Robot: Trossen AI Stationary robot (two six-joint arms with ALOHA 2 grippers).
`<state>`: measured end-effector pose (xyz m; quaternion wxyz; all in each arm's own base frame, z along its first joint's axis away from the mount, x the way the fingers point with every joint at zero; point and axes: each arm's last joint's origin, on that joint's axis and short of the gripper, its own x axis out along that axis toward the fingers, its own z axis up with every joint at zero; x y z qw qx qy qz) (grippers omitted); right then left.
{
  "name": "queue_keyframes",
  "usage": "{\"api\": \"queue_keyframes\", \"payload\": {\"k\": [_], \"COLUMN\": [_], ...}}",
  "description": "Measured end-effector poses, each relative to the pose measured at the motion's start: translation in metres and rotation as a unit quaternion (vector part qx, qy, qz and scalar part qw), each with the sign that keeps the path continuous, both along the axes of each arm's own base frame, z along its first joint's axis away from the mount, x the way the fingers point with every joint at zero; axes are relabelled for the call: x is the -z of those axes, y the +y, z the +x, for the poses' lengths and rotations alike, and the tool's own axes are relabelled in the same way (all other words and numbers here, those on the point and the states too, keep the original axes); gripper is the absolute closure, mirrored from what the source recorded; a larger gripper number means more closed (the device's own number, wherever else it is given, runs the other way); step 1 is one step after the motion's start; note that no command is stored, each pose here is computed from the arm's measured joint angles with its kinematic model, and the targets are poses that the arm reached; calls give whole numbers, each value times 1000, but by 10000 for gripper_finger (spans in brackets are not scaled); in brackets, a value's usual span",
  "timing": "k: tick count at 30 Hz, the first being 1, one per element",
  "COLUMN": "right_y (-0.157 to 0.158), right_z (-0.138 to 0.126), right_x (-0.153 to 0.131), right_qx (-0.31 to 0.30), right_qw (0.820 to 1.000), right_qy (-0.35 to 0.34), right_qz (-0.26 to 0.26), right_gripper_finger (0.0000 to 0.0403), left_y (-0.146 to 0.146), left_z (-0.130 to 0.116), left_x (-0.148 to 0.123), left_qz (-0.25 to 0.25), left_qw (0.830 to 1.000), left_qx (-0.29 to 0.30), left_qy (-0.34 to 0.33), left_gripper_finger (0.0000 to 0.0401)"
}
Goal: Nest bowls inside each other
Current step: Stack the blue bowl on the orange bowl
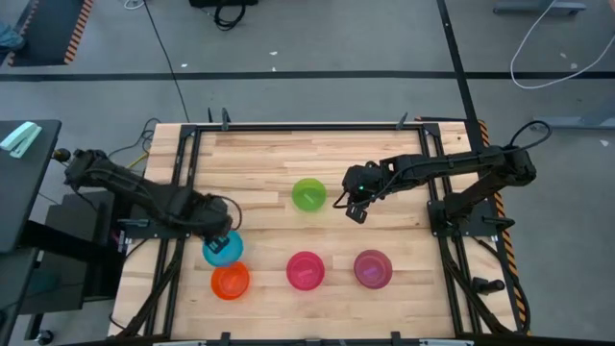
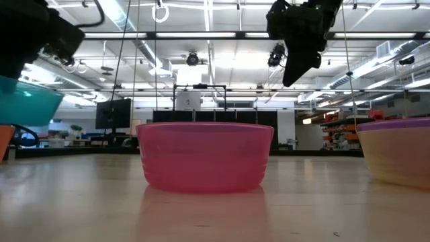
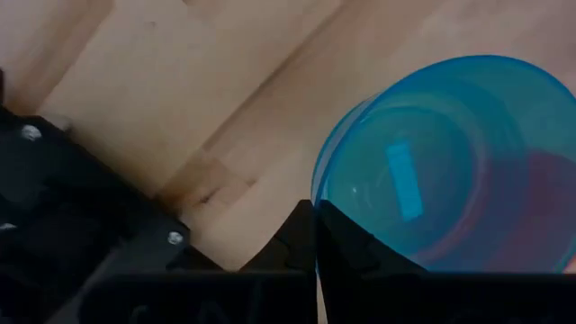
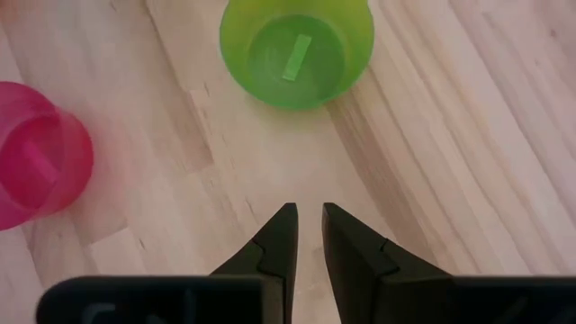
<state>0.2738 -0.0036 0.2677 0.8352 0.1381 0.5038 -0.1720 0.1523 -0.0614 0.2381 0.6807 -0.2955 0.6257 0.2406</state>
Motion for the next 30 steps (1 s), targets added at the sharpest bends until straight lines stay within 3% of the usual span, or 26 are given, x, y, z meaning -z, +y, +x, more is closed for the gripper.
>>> {"api": "queue_keyframes", "payload": {"k": [10, 17, 30], "right_y": [0, 0, 0], "right_z": [0, 0, 0], "right_x": [0, 0, 0], "right_qx": [-2, -2, -2], "right_qw": [1000, 1000, 1000], "right_qy": [0, 0, -1], "right_qz": [-3, -3, -3], "right_gripper_finger": [339, 339, 339], "left_y": [-39, -59, -84], "left_z": [-1, -8, 5], "left_x": [-3, 5, 31], "left_qz": [-30, -18, -11], "left_qw": [995, 997, 999], "left_qx": [31, 12, 26], "left_qy": [-86, -70, -38], "left_gripper_finger": [397, 397, 397]}}
